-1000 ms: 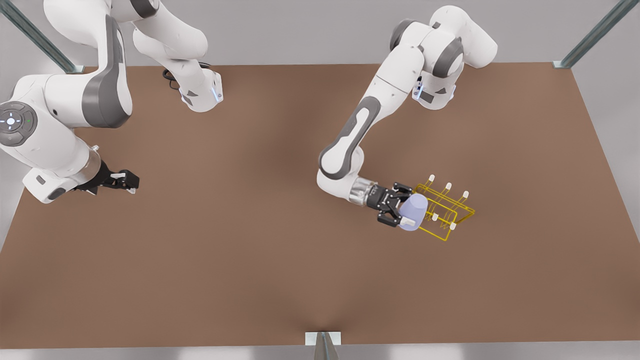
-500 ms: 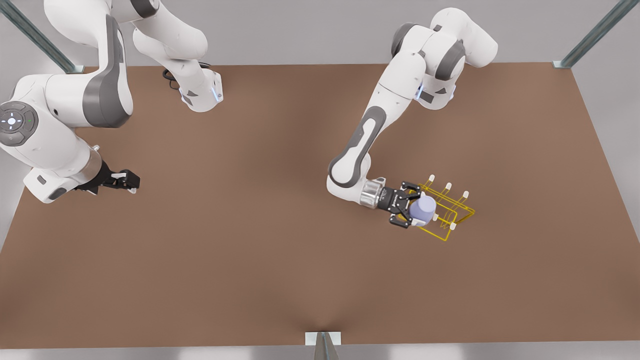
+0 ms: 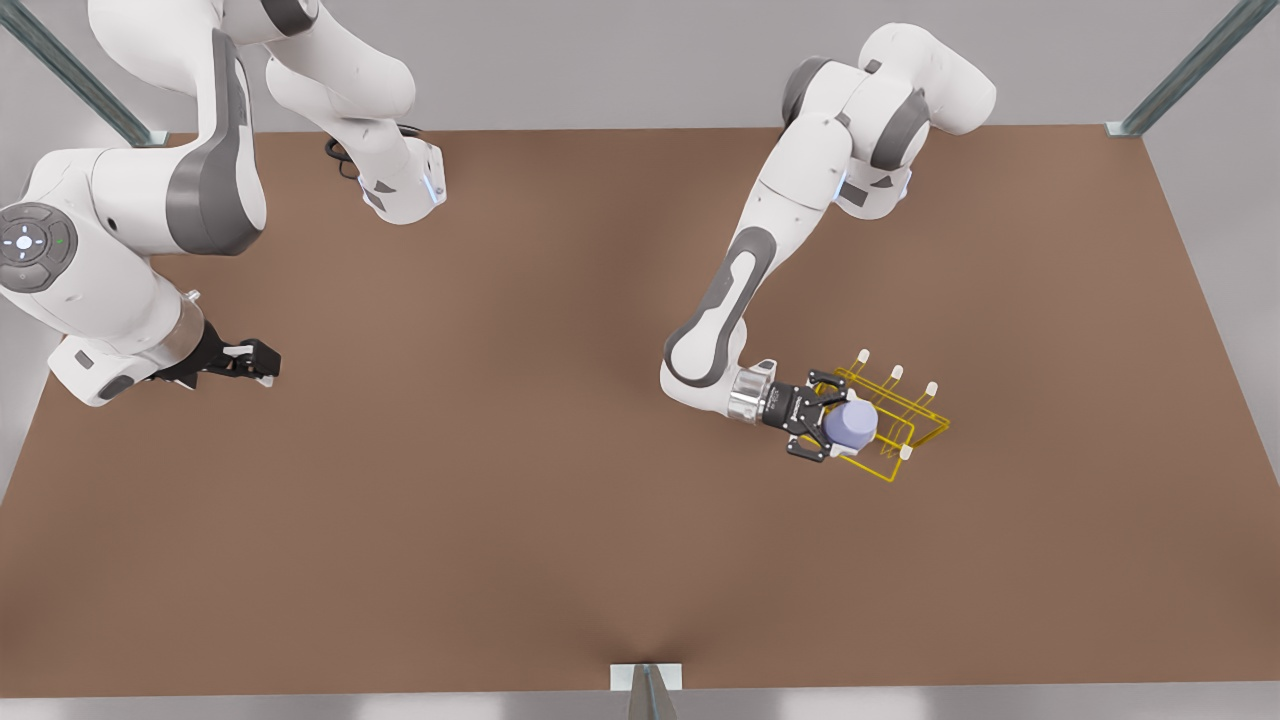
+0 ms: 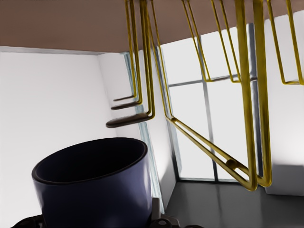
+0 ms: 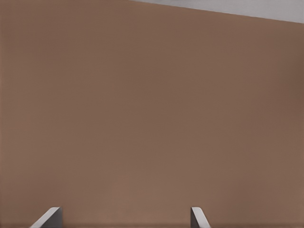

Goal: Place the cup on the cup holder

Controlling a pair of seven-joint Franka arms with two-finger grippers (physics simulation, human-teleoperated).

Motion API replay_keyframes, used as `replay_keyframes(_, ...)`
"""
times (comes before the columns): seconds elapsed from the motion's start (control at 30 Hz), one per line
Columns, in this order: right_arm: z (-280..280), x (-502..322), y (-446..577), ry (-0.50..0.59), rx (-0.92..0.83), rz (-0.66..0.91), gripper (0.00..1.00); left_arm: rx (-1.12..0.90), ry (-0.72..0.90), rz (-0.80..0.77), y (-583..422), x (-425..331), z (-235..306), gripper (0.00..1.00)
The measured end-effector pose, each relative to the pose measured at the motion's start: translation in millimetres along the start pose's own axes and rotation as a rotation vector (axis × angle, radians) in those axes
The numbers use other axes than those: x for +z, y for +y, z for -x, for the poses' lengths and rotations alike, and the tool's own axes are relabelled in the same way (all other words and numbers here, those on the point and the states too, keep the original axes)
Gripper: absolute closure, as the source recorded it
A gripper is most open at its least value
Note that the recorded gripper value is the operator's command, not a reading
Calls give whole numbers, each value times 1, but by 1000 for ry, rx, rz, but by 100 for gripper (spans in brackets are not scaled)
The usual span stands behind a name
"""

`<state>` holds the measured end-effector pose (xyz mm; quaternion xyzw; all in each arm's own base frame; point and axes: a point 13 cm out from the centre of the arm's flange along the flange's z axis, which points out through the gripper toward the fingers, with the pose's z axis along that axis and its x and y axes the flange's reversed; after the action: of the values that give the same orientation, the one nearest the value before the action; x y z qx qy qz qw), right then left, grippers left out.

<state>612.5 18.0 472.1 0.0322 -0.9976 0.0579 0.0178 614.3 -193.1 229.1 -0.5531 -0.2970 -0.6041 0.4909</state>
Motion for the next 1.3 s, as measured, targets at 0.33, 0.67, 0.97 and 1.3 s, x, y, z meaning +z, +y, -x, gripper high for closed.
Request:
replay_keyframes(0.33,-1,1,-1,3,0,-1,0,12,-18,4,-1,-4,9,30)
replay_keyframes(0.67,-1,1,0,4,-1,-1,0,19,-48,-14,-9,-12,21,30)
replay_keyframes(0.97,-1,1,-1,5,1,-1,0,17,-52,-26,-12,-13,31,0)
replay_keyframes(1.3,-2,4,5,12,-10,-2,0,-95,-90,-37,5,-21,-16,0)
